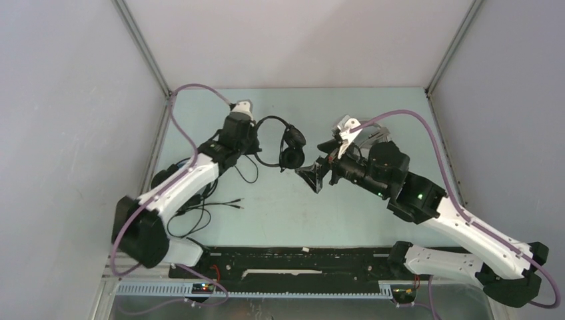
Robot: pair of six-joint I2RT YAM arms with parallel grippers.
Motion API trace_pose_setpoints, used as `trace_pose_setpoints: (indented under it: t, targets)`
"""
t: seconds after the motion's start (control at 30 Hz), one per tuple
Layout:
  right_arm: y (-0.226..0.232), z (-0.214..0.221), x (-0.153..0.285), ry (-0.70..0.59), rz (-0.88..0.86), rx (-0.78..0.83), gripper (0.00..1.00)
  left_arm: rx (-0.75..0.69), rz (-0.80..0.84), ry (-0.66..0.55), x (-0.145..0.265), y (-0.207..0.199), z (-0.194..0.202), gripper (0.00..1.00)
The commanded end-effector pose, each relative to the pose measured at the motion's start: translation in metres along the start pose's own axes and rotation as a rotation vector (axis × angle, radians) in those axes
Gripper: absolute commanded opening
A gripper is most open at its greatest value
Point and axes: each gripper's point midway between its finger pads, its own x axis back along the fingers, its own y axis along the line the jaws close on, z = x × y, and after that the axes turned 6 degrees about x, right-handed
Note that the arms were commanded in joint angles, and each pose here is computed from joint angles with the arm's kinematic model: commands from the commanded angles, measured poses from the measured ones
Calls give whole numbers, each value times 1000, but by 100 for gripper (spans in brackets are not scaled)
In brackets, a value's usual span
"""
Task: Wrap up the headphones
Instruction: Place the headphones at the center of the board.
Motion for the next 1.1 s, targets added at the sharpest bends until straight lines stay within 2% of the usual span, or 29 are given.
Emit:
trace_pose_setpoints:
  t: [0.0,0.27,0.6,0.83,1.07]
  targets:
    - [-44,43,7,103,243,-44,100,12,52,-6,-41,-25,-11,3]
    - [-63,65,31,97,285,-94,100,-33,-45,69,-127,-31,-11,6]
    - [-73,65,43,90,320,-108,100,28,-100,128,-216,-12,-13,13]
    - [-74,61,42,74,320,-117,100,114,-76,138,-248,-13,-11,18]
    - [-79,59,44,65,335,-117,100,192,-49,165,-262,-12,-8,27]
